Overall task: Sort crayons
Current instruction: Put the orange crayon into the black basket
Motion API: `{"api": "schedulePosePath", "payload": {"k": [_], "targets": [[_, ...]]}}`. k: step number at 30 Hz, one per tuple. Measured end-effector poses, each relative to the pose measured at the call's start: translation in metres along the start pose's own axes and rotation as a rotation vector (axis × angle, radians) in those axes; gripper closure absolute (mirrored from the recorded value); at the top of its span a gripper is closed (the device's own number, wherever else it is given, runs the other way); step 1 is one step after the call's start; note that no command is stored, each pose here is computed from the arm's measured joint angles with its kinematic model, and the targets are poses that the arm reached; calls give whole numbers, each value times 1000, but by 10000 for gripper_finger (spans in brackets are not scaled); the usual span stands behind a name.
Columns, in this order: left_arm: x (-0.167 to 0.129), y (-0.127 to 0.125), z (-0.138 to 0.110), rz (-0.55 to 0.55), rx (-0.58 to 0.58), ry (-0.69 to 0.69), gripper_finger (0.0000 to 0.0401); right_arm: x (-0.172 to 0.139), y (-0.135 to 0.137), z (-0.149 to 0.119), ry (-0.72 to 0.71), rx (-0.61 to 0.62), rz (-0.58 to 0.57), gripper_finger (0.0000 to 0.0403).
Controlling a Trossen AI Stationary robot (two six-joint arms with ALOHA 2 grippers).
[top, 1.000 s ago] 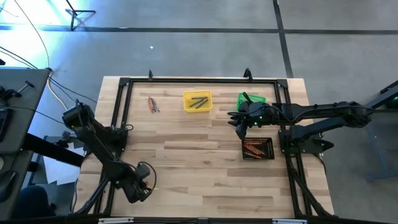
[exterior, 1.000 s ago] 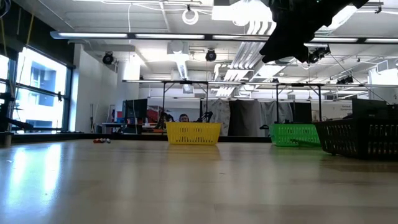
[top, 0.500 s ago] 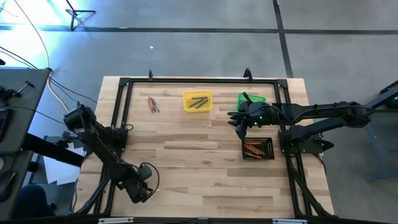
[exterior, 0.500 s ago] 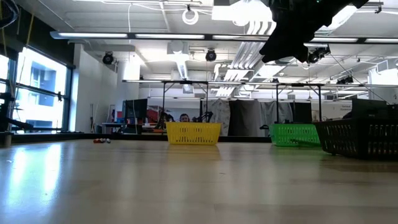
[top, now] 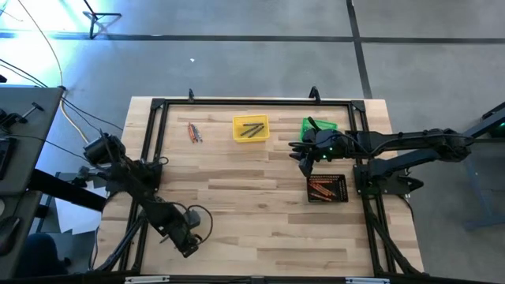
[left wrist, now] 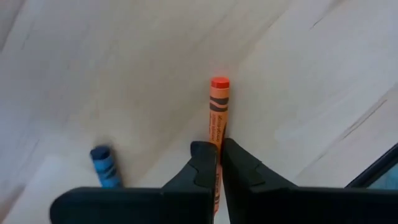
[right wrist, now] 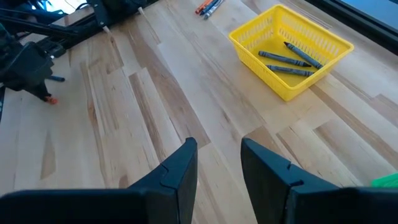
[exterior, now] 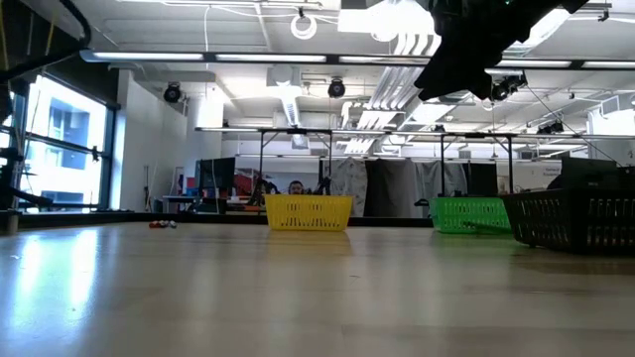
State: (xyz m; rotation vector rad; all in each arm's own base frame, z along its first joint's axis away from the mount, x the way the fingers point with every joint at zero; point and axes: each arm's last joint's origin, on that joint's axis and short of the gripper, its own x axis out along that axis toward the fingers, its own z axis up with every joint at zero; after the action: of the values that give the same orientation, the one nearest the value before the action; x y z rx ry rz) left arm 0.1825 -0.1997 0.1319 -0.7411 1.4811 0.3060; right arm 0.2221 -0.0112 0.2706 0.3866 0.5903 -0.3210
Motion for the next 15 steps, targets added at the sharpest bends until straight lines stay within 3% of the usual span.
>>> {"api": "schedulePosePath", "payload": {"k": [15], "targets": [[-6, 5, 48, -12, 208, -84, 401, -1, -5, -11, 121, -11, -49, 284]]}}
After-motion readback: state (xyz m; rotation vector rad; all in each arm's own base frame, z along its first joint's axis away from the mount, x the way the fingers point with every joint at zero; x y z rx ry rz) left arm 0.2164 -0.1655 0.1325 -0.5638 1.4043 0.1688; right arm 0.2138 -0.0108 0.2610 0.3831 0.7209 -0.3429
